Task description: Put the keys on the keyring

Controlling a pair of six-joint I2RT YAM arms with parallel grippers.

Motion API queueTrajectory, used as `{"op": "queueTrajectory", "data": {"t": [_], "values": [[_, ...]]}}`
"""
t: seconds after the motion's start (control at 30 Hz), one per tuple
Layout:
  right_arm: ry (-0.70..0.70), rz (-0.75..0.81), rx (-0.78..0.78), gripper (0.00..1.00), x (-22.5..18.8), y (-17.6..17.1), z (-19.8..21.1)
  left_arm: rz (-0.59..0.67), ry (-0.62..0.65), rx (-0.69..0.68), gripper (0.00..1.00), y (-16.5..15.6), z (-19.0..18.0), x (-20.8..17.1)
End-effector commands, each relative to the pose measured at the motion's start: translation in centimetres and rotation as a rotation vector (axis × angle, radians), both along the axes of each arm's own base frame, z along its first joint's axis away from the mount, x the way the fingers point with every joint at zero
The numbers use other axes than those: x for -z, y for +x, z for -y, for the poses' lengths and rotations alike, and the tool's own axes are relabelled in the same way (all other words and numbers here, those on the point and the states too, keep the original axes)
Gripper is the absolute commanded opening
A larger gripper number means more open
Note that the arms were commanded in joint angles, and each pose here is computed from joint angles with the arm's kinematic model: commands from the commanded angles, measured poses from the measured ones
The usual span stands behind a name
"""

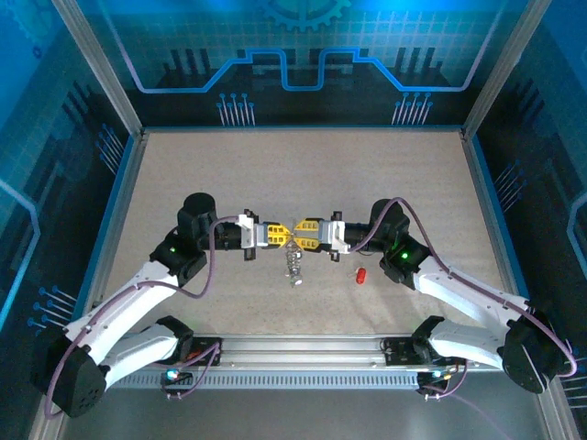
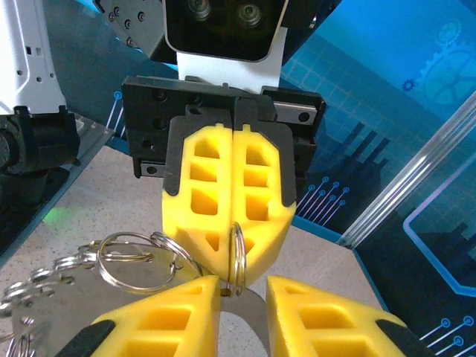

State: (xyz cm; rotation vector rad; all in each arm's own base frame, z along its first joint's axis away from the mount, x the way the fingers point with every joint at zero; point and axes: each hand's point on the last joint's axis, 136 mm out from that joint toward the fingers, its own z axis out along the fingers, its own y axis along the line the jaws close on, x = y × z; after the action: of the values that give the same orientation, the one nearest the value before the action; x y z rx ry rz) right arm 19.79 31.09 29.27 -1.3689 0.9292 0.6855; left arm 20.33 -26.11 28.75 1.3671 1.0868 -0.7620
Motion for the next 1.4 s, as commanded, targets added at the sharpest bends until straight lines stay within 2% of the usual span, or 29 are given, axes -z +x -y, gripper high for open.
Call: {"op": "queueTrajectory", "data": {"t": [0.0,0.27,0.33,0.5,0.6,0.83,1.07,1.23,1.37], "values": [[0.03,0.012,-0.004,0.23,-1.0,0.0,-0.1,0.044,-0.019,0.068,0.0,-1.1,0.4,-0.6],[0.002,0.001,-0.003,0.01,-0.1,0.3,-0.4,0.048,-0.019,0.068,0.0,-1.0,0.5,-0.7],[-0.002,0.008,-0.001,0.0,0.1,0.3,-0.4,0.045,-0.013,0.06,0.04,-1.0,0.5,-0.7],[0.031,0.027,0.048,0.0,-0.6,0.6,0.2,0.05,0.014,0.001,0.38,-0.9,-0.2,-0.3],[0.045,0.034,0.051,0.0,-0.9,0.6,0.4,0.054,0.035,-0.014,0.46,-1.4,-0.7,-0.2],[0.03,0.039,0.061,0.0,-0.9,0.8,0.5,0.051,0.094,-0.077,0.47,-1.4,-1.7,-0.3],[0.001,0.037,0.1,0.0,-0.7,1.4,0.5,0.081,0.12,-0.189,0.41,0.8,-2.2,-1.0],[-0.023,0.036,0.124,0.0,-0.7,1.6,0.4,0.09,0.116,-0.182,0.37,1.1,-1.9,-1.3],[-0.044,0.017,0.138,0.0,-0.4,2.1,0.1,0.067,0.189,-0.149,0.33,1.0,-1.2,-0.2]]}}
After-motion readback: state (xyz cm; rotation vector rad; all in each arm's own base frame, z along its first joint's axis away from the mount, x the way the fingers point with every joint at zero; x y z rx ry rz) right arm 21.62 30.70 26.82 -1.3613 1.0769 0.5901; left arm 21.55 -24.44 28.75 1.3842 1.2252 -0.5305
